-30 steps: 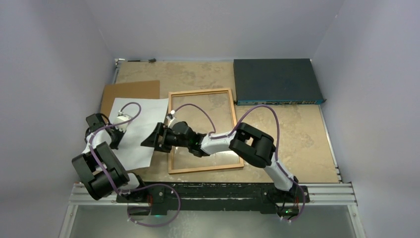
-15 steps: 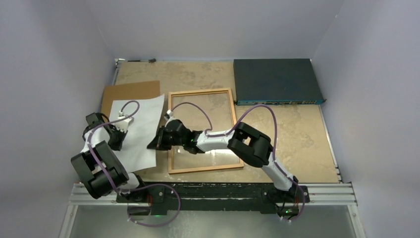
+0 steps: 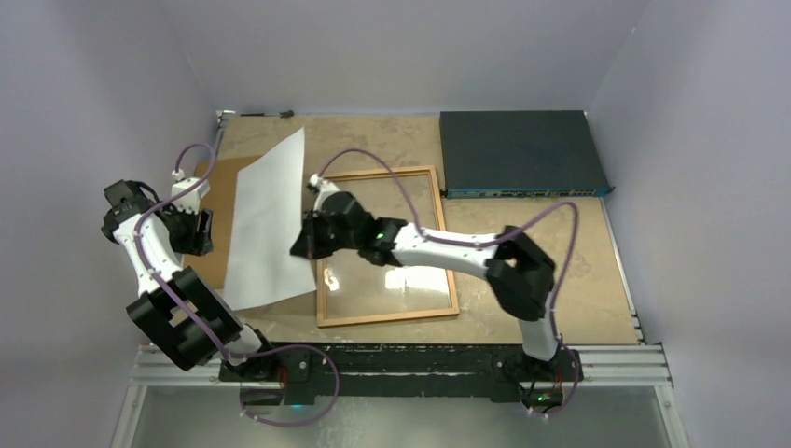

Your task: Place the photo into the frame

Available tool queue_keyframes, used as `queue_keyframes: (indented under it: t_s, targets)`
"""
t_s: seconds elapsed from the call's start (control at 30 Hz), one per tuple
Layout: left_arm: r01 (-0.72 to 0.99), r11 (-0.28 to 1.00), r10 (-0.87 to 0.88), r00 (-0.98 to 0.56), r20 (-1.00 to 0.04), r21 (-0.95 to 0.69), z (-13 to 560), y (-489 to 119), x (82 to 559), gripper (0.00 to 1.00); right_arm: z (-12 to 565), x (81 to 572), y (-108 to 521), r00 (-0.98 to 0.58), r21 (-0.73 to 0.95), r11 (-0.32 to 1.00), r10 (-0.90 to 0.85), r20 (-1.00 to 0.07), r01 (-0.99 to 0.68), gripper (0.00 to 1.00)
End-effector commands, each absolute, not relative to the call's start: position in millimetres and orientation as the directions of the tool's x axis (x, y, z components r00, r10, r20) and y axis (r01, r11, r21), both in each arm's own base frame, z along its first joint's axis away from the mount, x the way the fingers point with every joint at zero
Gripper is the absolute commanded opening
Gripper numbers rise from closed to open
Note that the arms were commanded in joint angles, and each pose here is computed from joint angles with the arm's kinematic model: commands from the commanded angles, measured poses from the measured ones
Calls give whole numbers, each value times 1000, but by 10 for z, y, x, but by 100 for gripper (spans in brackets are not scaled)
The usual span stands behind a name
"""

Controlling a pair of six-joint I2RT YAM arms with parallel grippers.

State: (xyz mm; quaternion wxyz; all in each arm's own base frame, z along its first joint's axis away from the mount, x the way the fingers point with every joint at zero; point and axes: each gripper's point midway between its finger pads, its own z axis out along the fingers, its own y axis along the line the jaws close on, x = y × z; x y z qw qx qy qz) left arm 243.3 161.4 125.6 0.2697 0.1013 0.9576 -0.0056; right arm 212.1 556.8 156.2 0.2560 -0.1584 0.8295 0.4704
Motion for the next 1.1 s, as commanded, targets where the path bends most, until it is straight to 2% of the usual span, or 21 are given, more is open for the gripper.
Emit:
queue_keyframes:
  t_s: [0.0, 0.17, 0.43, 0.67, 1.07]
  targets:
    - [196, 980, 147, -809, -570, -25, 1478, 1433, 2463, 57, 2027, 2370, 4783, -763, 631, 542, -31, -645, -555, 0]
    - [195, 980, 139, -803, -580, -35, 1490, 1406, 2491, 57, 1756, 2328, 3997, -789, 581, 627, -88, -608, -519, 0]
    - [217, 974, 145, -802, -579, -57, 1417, 1254, 2532, 57, 1423, 2259, 3298, -814, 480, 742, -149, -562, -467, 0]
    - [222, 973, 148, -804, -575, -60, 1360, 1238, 2529, 58, 1362, 2284, 2989, -810, 393, 808, -167, -562, -439, 0]
    - [222, 973, 146, -803, -578, -63, 1321, 1225, 2524, 57, 1312, 2233, 2750, -827, 370, 849, -130, -547, -378, 0]
